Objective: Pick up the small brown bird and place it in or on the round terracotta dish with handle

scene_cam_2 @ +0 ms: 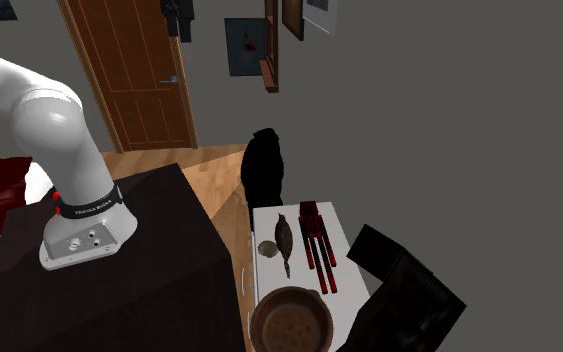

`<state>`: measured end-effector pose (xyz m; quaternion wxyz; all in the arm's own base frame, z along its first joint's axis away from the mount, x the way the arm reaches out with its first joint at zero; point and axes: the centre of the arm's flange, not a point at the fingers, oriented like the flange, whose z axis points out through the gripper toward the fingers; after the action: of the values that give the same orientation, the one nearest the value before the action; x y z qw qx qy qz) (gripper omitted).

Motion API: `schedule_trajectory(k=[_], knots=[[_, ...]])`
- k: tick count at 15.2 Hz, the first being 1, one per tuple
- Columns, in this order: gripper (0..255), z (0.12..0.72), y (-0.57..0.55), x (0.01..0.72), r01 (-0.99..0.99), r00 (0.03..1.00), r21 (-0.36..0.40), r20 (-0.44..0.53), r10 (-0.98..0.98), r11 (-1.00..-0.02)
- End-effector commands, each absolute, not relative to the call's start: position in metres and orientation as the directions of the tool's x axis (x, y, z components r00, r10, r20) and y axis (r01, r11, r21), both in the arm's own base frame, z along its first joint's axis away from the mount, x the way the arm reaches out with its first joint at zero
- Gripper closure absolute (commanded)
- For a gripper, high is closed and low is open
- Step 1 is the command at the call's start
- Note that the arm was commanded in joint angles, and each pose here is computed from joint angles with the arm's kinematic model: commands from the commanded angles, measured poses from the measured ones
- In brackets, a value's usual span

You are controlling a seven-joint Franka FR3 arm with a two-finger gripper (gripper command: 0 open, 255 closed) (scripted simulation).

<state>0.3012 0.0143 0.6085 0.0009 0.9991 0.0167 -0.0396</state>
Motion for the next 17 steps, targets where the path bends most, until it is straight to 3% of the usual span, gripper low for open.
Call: schedule_trajectory(k=[1,17], knots=[[0,0.608,0.014,0.301,0.034,0.996,0.001,-0.079,0.033,-0.999],[0,0.424,-0.079,0.301,0.327,0.945,0.054,-0.037,0.326,-0.943]])
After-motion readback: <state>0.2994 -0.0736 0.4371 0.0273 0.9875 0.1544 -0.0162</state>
